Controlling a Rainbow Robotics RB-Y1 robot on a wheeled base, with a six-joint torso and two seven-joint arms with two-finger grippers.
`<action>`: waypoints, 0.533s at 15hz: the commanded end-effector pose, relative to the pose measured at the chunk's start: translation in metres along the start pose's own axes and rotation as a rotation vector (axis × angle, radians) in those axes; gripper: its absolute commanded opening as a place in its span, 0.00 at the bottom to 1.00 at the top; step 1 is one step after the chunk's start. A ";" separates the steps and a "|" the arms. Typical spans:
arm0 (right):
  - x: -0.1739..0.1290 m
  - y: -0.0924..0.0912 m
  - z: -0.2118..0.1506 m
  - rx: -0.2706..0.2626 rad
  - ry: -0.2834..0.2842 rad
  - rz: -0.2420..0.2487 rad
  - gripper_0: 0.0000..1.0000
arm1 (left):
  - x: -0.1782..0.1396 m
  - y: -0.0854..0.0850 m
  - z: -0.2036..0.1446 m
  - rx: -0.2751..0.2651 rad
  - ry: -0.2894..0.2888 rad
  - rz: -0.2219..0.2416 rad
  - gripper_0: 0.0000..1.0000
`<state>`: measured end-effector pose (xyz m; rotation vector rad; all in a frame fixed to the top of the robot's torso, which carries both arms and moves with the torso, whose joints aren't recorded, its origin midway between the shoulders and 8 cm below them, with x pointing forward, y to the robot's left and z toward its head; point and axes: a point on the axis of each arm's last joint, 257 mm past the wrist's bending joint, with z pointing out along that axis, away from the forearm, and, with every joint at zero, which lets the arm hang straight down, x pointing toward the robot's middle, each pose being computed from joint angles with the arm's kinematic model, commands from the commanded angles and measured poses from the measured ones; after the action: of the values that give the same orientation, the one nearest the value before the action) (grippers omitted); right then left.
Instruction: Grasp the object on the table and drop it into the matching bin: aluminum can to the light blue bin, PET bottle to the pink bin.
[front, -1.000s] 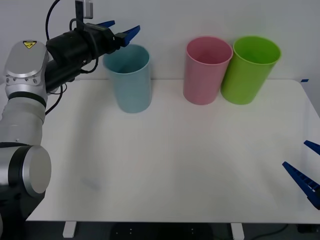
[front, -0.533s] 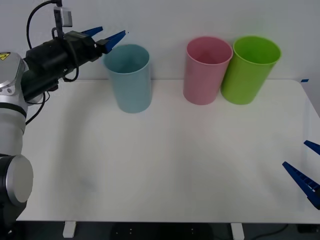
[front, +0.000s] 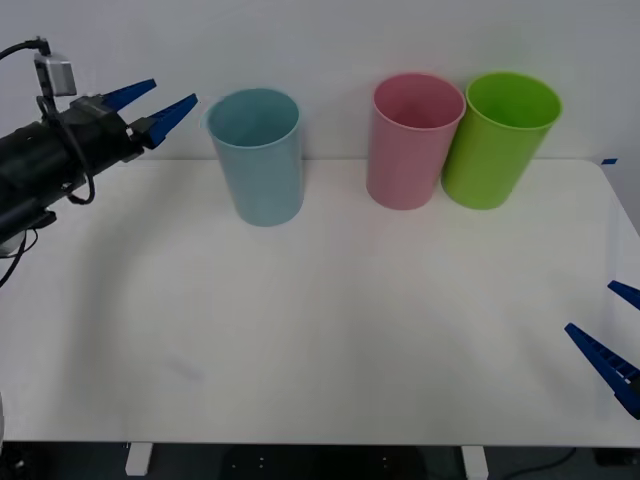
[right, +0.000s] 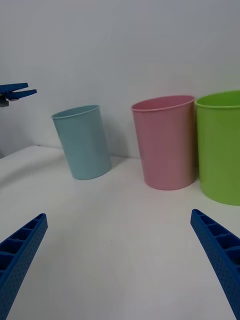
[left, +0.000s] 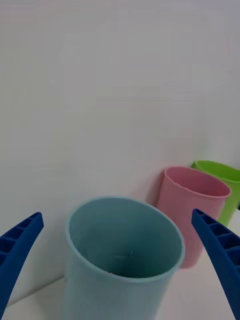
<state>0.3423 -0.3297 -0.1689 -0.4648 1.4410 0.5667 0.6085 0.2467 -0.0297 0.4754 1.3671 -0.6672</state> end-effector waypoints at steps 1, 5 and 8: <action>0.000 0.000 0.000 0.000 0.000 0.000 1.00 | 0.007 0.004 -0.044 0.009 0.023 0.031 1.00; 0.000 0.000 0.000 0.000 0.000 0.000 1.00 | 0.016 0.010 -0.095 0.004 0.055 0.055 1.00; 0.000 0.000 0.000 0.000 0.000 0.000 1.00 | 0.023 0.012 -0.129 -0.021 0.061 0.074 1.00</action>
<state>0.3423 -0.3297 -0.1689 -0.4649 1.4410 0.5667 0.5305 0.3319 -0.0705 0.5295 1.4047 -0.5916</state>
